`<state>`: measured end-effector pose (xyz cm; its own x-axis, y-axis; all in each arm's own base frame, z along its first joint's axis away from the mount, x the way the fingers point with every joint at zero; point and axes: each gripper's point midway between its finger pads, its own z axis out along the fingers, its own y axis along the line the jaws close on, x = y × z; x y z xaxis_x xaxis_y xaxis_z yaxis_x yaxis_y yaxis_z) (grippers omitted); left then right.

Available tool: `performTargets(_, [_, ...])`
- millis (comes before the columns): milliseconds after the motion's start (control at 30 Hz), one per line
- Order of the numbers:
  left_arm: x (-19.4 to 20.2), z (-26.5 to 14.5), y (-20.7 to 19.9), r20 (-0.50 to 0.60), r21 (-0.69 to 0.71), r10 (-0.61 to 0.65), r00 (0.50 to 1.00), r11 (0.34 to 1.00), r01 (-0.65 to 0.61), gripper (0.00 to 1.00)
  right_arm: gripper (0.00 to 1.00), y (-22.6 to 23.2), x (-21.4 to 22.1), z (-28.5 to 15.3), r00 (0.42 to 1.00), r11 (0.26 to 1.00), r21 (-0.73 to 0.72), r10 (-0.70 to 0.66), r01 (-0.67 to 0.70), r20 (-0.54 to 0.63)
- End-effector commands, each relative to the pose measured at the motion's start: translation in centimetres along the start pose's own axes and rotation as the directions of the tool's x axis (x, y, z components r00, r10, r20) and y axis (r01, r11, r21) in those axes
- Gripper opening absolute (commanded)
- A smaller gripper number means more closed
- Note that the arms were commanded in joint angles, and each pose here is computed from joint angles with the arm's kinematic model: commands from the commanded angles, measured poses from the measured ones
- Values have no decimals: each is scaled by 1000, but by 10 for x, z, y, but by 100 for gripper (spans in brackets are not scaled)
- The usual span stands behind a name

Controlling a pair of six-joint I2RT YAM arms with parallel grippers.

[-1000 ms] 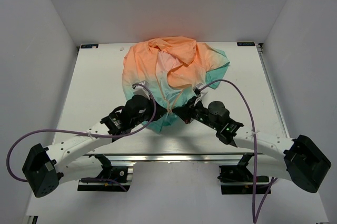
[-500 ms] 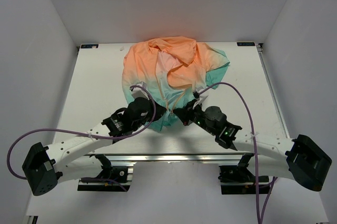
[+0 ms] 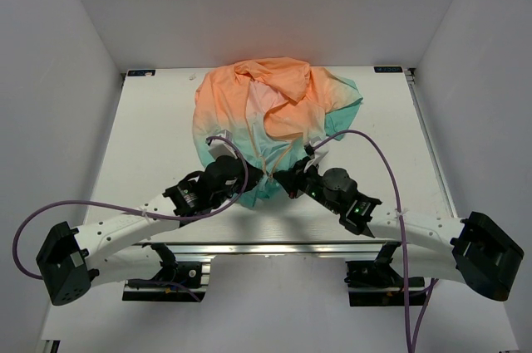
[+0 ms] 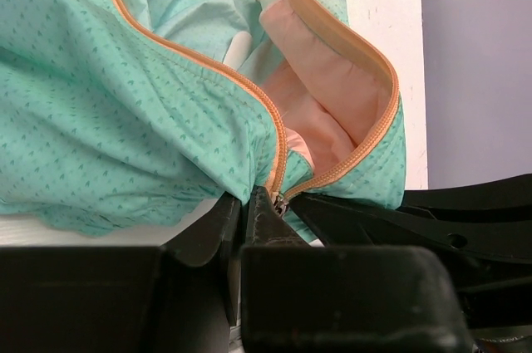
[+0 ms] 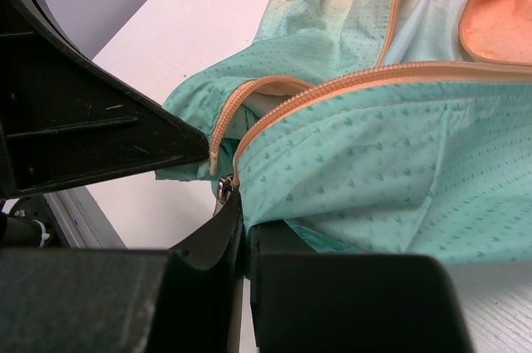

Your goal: Zip up the jacket

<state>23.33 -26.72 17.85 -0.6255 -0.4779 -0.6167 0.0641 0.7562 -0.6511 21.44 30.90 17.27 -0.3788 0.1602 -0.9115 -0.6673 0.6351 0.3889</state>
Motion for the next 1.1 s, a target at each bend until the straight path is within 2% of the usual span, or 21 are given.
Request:
performTargets(0, [-14, -4, -15, 46, 31, -26, 999, 999, 25, 0, 0, 12, -20, 2, 998, 999, -36, 10, -8, 68])
performTargets(800, [-5, 3, -19, 21, -9, 3, 1000, 1000, -3, 0, 0, 13, -24, 1, 997, 999, -30, 13, -10, 79])
performTargets(1067, [1, 0, -22, 15, -16, 17, 1000, 1000, -17, 0, 0, -3, -28, 6, 996, 995, 87, 37, -44, 75])
